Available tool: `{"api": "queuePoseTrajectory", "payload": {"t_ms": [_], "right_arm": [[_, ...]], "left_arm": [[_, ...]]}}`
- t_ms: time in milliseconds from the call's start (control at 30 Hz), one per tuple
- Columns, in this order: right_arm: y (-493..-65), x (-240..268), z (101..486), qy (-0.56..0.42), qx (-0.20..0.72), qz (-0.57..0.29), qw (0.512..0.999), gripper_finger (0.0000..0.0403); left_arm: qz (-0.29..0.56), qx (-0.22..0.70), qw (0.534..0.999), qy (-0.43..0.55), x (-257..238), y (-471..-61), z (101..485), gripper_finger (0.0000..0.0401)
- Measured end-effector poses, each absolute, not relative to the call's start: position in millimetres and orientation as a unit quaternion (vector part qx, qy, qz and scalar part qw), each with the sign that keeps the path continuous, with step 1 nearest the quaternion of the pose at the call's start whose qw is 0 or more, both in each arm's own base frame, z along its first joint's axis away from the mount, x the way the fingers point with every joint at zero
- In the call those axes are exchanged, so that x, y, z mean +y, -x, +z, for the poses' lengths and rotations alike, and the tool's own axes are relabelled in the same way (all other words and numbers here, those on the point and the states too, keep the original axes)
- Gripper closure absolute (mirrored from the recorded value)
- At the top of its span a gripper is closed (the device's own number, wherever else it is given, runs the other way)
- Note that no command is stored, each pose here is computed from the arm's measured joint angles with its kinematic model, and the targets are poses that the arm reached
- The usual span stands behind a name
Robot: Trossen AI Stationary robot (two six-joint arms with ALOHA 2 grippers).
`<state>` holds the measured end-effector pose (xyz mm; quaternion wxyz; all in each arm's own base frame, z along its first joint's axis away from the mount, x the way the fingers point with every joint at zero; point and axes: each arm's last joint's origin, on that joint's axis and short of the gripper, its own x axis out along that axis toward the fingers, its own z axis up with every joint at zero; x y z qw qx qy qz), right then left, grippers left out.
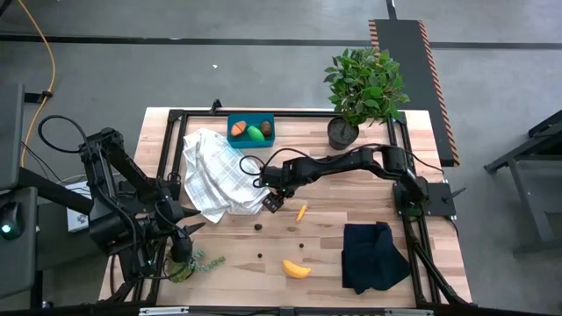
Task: Pick and placing Produce into tupperware
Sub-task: Put the red strawberry into the blue bin
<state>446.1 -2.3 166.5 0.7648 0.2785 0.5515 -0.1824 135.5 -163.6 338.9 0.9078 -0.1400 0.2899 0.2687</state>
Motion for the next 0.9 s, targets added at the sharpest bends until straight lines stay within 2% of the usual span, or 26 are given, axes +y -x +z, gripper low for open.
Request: {"api": "queuePoseTrajectory", "payload": {"t_ms": [900], "right_arm": [[-446,-10,151,-0.274,0.57,-0.195,0.749,0.0164]], "left_arm": [[0.271,0.292,0.906,0.146,-164,-135,339,0.0245]]}}
